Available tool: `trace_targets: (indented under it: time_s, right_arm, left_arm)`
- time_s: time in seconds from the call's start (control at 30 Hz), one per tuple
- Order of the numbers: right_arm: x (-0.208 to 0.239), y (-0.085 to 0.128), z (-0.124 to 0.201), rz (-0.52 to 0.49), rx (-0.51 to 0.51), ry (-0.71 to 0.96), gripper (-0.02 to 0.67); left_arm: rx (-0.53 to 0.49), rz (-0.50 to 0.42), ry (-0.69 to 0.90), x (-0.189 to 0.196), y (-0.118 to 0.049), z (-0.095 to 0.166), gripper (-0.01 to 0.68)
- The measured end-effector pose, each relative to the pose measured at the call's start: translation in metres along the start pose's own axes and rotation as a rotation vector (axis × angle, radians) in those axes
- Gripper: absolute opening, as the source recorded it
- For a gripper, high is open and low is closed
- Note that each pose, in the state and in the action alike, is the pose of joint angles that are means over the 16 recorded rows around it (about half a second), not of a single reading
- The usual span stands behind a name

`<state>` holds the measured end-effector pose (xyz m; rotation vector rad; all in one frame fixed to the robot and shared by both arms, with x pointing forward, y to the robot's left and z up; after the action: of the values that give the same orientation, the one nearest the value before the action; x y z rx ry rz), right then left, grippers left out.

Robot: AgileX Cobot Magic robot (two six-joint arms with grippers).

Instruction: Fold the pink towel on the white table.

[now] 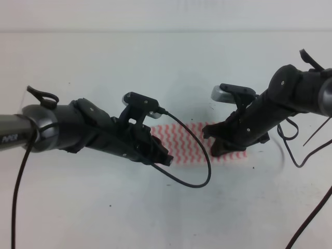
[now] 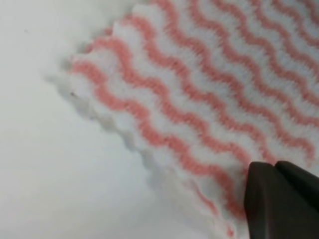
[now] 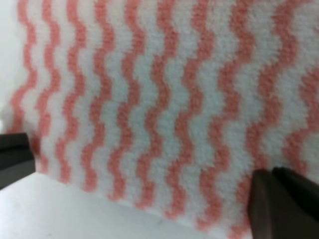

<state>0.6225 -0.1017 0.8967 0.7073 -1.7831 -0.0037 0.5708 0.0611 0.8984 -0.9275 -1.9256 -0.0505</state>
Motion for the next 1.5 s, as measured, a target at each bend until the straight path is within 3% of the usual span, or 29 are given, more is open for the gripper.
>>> trace_targets:
  time_s: [0.47,0.87,1.1,1.5]
  right_arm:
    - [0.000,0.000,0.000,-0.001,0.002,0.001,-0.018]
    - [0.002,0.001,-0.001,0.000,0.002,-0.006,-0.018]
    - [0.018,0.005,-0.010,0.013,0.018,-0.066,-0.018]
    - [0.061,0.013,-0.020,0.080,0.058,-0.201,-0.018]
  left_arm:
    - [-0.015,-0.021,0.016,-0.005,0.005,0.004,-0.005]
    - [-0.050,-0.084,-0.119,0.026,0.001,-0.023,-0.005]
    - [-0.015,-0.109,-0.183,0.034,0.007,-0.032,-0.005]
    - [0.096,0.043,-0.217,0.035,0.008,-0.035,-0.005]
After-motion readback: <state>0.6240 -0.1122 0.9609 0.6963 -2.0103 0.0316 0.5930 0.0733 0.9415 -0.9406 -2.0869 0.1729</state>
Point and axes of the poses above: a point on each arm's last joint axis where the gripper is mounted, x pointing back along that axis away from the gripper, y along the wrist's bending axis when the last joint is at zero, z = x × y, the point moved 5 cm from there along -x, pointing out along that axis toward the gripper, and after that the axes turned 15 degrees about x, right-handed, at the moved point
